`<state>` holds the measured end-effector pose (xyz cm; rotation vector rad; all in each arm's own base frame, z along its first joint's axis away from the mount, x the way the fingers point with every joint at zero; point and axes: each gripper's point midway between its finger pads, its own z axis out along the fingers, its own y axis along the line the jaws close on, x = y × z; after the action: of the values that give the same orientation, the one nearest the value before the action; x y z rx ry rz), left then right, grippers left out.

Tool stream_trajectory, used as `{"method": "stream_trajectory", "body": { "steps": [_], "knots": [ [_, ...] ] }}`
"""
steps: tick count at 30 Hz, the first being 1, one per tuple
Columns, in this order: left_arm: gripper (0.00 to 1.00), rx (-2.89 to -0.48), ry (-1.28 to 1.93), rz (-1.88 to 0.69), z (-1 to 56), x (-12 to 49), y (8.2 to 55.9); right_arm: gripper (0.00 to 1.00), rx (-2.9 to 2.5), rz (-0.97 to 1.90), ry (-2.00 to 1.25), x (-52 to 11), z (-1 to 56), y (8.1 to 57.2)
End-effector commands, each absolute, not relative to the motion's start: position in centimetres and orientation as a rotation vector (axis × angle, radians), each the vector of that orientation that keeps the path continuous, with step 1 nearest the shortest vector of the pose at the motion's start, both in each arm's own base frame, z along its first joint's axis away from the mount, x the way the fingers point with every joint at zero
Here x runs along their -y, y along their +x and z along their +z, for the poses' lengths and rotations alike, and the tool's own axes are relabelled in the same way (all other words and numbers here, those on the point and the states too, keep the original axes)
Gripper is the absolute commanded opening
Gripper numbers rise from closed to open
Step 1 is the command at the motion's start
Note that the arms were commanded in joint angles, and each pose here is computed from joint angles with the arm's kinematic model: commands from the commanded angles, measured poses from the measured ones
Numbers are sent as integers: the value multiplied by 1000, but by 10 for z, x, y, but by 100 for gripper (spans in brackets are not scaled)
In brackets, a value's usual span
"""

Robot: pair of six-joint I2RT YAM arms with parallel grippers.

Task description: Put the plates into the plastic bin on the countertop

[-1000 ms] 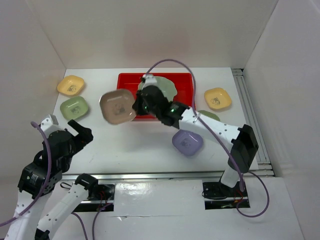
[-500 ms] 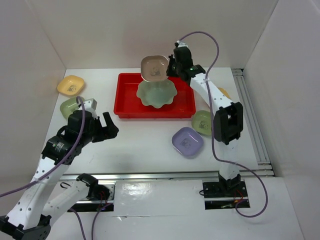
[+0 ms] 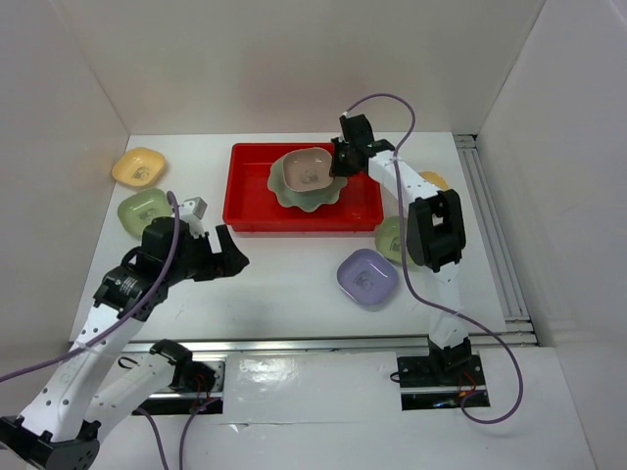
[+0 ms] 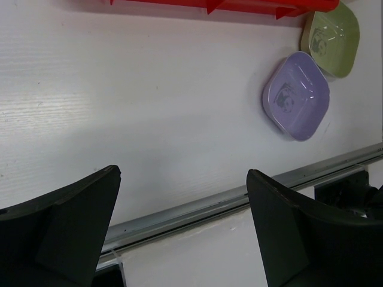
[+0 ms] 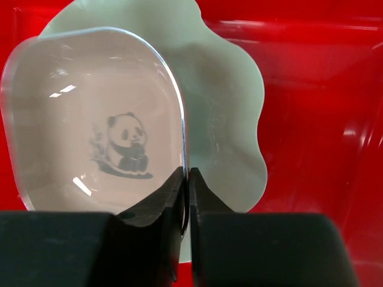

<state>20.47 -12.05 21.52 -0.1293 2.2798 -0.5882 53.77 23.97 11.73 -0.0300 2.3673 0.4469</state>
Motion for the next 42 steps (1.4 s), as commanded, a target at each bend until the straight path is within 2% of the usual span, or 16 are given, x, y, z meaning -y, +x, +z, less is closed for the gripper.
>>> {"method": "stream_trajectory", "body": {
  "steps": [1, 3, 6, 7, 8, 9, 12, 14, 19, 22, 24, 30, 31, 32, 37, 42],
  "knots": [
    [100, -2237, -106, -660, 224, 132, 210, 16, -2304, 488, -43, -245, 133, 545],
    [100, -2224, -109, -683, 225, 135, 212, 22, -2303, 477, -25, -243, 133, 546],
    [100, -2237, -101, -747, 215, 146, 213, 26, -2295, 485, -36, -249, 135, 545],
    [100, -2236, -113, -776, 214, 149, 213, 37, -2272, 497, -47, -255, 146, 545],
    [100, -2242, -115, -803, 209, 154, 214, 44, -2272, 485, -41, -253, 148, 546],
    [100, -2230, -113, -879, 204, 164, 215, 45, -2252, 497, -54, -260, 157, 546],
    [100, -2249, -109, -1006, 182, 184, 208, 70, -2233, 493, -49, -259, 172, 547],
    [100, -2241, -91, -1043, 175, 197, 213, 82, -2230, 484, -44, -257, 180, 546],
    [100, -2247, -42, -1067, 158, 225, 215, 90, -2181, 485, -50, -259, 209, 534],
    [100, -2228, -26, -1110, 155, 241, 221, 94, -2095, 496, -45, -257, 254, 525],
    [99, -2213, -4, -1133, 150, 249, 223, 94, -2030, 492, -28, -248, 292, 515],
    [92, -2192, 2, -1146, 136, 278, 245, 94, -1979, 416, 11, -216, 326, 464],
    [91, -2180, 14, -1150, 140, 286, 250, 94, -1925, 435, 12, -212, 349, 448],
    [91, -2183, 13, -1129, 137, 288, 257, 94, -1954, 424, 9, -207, 336, 438],
    [87, -2240, 80, -1076, 111, 321, 269, 94, -1895, 433, 14, -192, 360, 397],
    [87, -2255, 100, -1084, 99, 344, 276, 94, -1914, 421, 10, -188, 354, 384]
  ]
}}
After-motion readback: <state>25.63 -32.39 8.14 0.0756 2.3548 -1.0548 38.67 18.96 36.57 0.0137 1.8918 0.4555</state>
